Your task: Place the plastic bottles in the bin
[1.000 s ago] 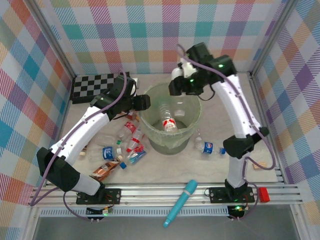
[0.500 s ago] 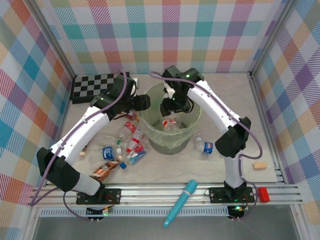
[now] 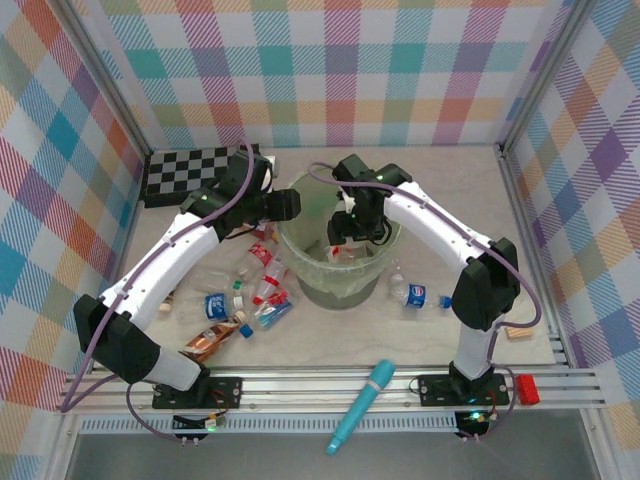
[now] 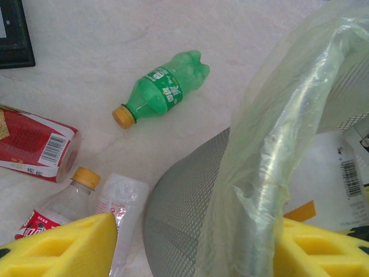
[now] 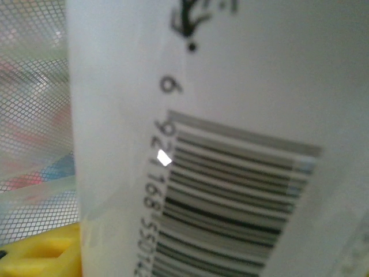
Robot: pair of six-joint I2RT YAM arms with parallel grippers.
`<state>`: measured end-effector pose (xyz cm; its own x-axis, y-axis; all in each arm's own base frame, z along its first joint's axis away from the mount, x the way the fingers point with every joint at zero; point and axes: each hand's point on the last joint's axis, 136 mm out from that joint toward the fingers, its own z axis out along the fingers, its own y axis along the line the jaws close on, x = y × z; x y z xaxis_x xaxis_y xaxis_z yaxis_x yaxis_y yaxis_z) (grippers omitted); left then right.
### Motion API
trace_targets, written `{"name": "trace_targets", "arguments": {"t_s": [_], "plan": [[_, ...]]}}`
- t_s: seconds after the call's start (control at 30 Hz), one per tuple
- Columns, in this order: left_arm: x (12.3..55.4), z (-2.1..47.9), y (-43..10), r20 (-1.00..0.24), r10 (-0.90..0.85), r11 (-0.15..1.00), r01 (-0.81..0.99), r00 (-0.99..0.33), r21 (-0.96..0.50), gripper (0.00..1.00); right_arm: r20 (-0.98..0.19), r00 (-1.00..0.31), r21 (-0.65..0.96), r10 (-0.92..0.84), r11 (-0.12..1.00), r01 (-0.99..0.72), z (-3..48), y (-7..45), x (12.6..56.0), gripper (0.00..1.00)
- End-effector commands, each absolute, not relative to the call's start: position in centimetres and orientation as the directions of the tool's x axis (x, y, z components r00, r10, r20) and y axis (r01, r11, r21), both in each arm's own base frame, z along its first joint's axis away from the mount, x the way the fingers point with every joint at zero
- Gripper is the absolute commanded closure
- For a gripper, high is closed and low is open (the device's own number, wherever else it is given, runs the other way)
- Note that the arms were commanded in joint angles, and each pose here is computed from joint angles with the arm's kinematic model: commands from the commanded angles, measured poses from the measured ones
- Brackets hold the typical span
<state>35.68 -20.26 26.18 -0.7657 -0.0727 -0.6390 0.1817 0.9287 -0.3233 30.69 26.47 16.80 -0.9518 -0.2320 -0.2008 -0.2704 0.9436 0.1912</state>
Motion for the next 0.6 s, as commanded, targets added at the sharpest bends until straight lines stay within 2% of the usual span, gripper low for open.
{"name": "trace_targets", "arguments": {"t_s": [0.0, 0.43, 0.57], "plan": [[35.2, 24.1, -20.7, -0.600, -0.039, 0.935, 0.182, -0.799, -0.303, 0.38, -0.059, -0.967, 0.197, -0.247, 0.947, -0.254, 10.8, 28.7, 28.9, 0.35], [35.1, 24.1, -20.8, -0.600, -0.042, 0.934, 0.182, -0.799, -0.307, 0.38, 0.037, -0.973, 0.151, -0.227, 0.964, -0.220, 4.6, 28.9, 27.2, 0.36], [35.1, 24.1, -20.8, -0.600, -0.042, 0.934, 0.181, -0.799, -0.307, 0.38, 0.017, -0.971, 0.127, -0.237, 0.964, -0.233, 5.3, 28.7, 27.5, 0.29]]}}
